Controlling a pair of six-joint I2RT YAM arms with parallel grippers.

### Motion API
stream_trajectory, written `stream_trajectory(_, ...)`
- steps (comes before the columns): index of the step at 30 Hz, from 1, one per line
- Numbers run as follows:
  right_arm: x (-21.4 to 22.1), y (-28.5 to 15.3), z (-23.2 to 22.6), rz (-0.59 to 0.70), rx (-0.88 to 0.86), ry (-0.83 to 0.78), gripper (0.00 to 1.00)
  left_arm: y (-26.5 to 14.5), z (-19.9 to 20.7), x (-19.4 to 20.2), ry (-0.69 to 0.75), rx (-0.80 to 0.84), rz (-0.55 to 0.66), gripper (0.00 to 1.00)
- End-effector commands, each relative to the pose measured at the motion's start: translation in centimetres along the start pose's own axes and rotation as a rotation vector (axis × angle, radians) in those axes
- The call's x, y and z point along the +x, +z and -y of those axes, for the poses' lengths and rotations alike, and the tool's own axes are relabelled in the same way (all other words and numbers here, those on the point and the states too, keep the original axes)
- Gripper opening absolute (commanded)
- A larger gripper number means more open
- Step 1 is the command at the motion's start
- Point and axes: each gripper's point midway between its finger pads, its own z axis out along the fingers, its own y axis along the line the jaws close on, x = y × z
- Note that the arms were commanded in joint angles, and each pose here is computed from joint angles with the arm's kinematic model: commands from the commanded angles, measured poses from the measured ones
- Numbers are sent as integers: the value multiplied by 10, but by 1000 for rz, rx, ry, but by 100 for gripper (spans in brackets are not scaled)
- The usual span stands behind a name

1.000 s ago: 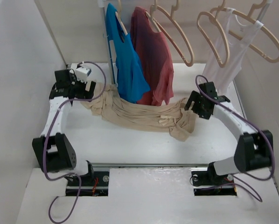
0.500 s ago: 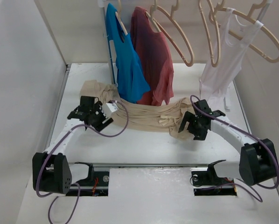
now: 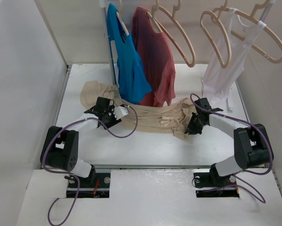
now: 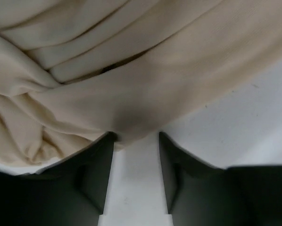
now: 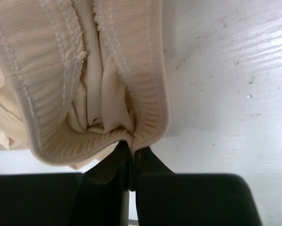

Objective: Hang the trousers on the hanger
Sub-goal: Flatten out the trousers at the center of the board.

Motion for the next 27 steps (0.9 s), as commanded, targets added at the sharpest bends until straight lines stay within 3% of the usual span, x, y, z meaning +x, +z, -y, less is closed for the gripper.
stream_trajectory(1,-26,-17,-15,86,-44,-41,0,13,1,9,-5,0,-44,38)
stream_trajectory(4,-54,-61,-20,191,-82,-29,0,13,10,11,-28,38,-48,0)
stream_trajectory(7,-94,-118,-19,350,-137,18,0,-3,1,18,-85,33,-25,0)
stream_trajectory(10,-116,-160,-14,428,-179,59,0,-32,-23,27,-132,-17,-11,0)
stream_trajectory(16,-119,-193,-28,438,-247,44,0,-95,-50,33,-125,-51,25,0)
stream_trajectory(23,-118,-199,-12,450,-193,82,0,-150,-19,31,43,77,8,0)
stream_trajectory(27,-120,-196,10,467,-141,137,0,-155,43,41,183,306,-34,0)
